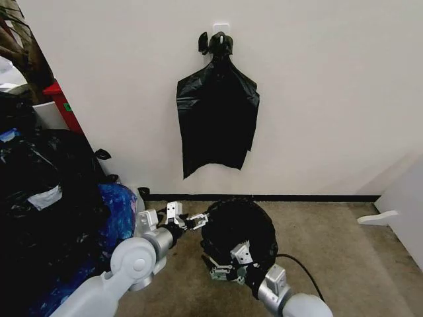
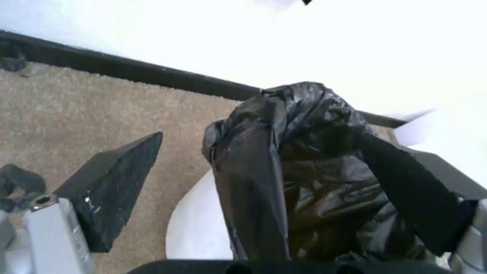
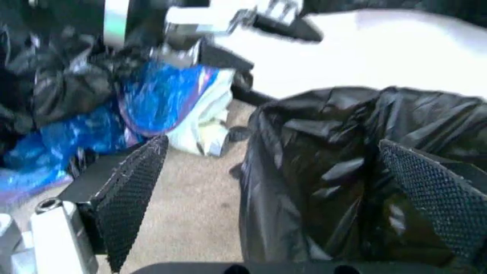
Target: Place the garbage bag over the trash bin.
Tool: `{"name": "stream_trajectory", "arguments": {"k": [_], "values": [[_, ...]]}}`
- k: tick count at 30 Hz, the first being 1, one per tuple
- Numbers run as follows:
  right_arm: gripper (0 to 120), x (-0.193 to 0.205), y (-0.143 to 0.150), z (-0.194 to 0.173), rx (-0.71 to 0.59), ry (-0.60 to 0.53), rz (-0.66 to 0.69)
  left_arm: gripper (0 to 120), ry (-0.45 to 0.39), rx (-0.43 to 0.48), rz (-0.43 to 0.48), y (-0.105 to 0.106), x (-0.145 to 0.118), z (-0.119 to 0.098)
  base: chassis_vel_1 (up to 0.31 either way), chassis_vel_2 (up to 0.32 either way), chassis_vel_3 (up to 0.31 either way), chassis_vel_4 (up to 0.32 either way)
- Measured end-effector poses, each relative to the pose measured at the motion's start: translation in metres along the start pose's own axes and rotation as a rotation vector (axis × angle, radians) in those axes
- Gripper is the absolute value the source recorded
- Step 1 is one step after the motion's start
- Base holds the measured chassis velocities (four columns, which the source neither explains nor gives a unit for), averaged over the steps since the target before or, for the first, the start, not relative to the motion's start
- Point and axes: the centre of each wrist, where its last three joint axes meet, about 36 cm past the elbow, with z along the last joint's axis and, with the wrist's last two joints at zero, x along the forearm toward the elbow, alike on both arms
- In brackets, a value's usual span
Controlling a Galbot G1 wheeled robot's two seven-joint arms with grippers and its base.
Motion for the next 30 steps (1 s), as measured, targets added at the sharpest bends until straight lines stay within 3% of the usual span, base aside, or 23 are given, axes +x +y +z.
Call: {"name": "stream_trajectory", "arguments": {"k": [6,14,30], "values": [[100,0.012,-0.003,-0.022,-0.045,-0.07,0.031,100,0.019,0.036,0.007,-0.001,0.006,0.013,0.0,0.0,0.0,0.0],[100,0.015,-0.008,-0.028,-0.056,-0.092,0.053,100,0.024,0.031,-0.004,0.002,0.001,0.014,0.0,0.0,0.0,0.0],[100,0.02,-0.011,-0.03,-0.063,-0.093,0.062,100,0.082,0.066,-0.055,0.044,-0.032,0.038,0.0,0.0,0.0,0.0]]}}
